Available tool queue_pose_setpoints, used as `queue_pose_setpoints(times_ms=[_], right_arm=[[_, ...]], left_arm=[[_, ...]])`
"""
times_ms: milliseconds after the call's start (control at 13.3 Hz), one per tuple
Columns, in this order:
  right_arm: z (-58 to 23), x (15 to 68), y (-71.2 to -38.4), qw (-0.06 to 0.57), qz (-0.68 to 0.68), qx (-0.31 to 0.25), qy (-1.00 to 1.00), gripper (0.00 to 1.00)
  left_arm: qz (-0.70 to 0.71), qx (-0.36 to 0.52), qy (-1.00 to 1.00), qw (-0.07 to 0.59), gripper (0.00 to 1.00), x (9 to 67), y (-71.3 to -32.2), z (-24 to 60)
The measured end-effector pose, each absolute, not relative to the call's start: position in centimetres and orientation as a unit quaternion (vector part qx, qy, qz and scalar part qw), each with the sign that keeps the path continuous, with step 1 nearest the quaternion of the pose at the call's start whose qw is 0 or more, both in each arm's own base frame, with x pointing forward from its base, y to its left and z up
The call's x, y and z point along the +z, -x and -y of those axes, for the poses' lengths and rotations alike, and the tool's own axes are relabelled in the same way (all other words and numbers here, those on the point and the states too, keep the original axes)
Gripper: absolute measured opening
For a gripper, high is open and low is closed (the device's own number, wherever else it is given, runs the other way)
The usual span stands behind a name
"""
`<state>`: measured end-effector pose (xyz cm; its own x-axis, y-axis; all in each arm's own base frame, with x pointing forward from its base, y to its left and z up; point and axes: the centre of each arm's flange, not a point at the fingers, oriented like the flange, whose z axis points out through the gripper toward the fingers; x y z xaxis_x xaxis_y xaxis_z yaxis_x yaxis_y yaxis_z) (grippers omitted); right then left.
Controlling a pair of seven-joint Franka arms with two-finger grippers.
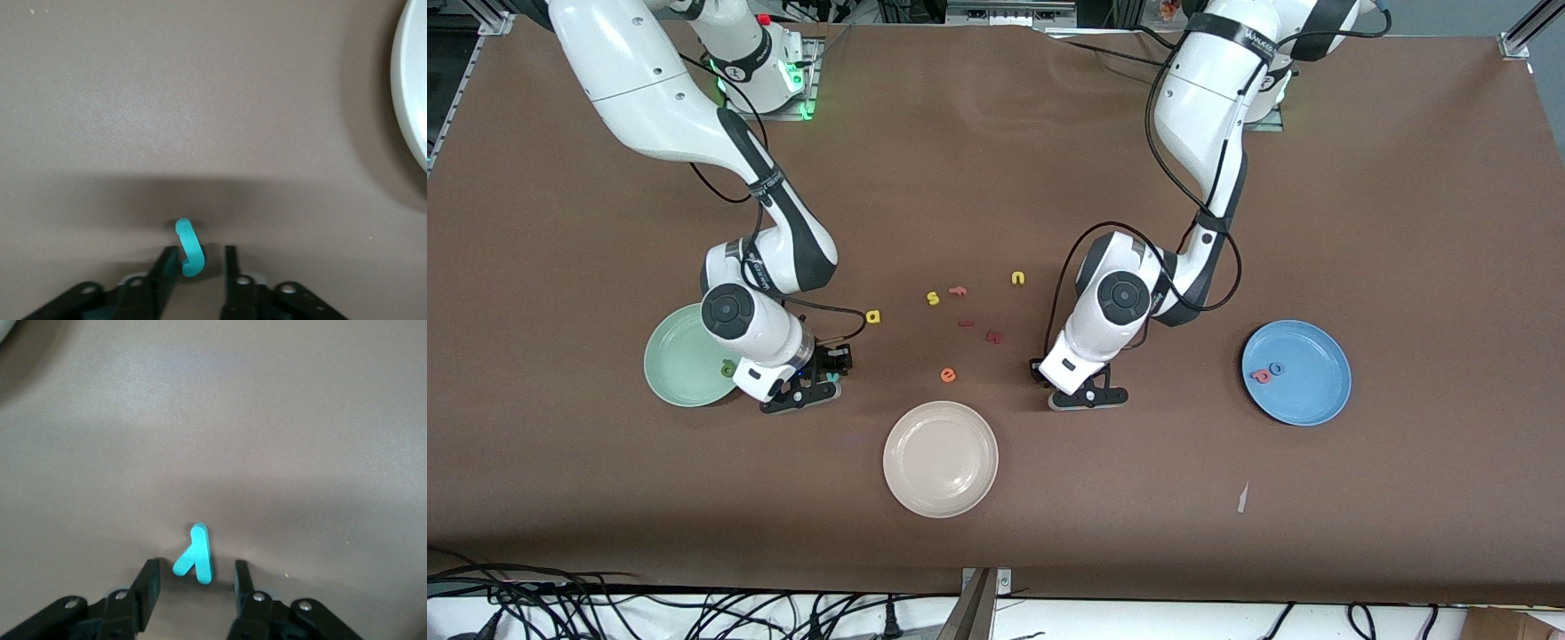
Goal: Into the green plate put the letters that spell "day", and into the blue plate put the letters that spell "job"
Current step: 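Place the cyan j on the blue plate with the left gripper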
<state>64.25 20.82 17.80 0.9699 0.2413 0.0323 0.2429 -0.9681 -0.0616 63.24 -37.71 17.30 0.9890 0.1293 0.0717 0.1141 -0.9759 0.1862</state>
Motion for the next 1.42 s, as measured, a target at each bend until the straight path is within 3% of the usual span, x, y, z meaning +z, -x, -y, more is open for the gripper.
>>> queue_pose_setpoints(times_ms=[75,450,675,974,1199,1274,1424], right_arm=[[-20.8,17.8,-64.3,0.033,0.118,-0.013,0.992,0.53],[-20.9,17.9,-64.7,0.034,0.102,-0.016,0.994,0.45],[-20.8,17.9,-64.8,0.034,0.090,-0.016,0.995,0.43],[-20.8,17.9,-64.8,0.034,0.084,-0.016,0.996,0.41],[-20.8,17.9,-64.9,0.034,0.082,-0.016,0.996,0.34],[-20.8,18.0,-65.0,0.034,0.081,-0.017,0.996,0.26],[-20.8,18.0,-65.0,0.034,0.081,-0.017,0.996,0.26]], left_arm=[[-0.061,0.042,-0.993,0.091,0.16,17.3,-63.3,37.7],[-0.064,0.040,-0.994,0.084,0.15,17.6,-63.7,37.0],[-0.059,0.015,-0.996,0.062,0.15,20.7,-65.5,33.6],[0.003,-0.012,-0.998,0.064,0.15,26.3,-68.4,19.3],[0.055,-0.035,-0.995,0.074,0.15,26.3,-66.4,8.4],[0.080,-0.042,-0.994,0.059,0.15,26.2,-65.4,5.5],[0.116,-0.055,-0.991,0.021,0.15,26.2,-63.9,1.1]])
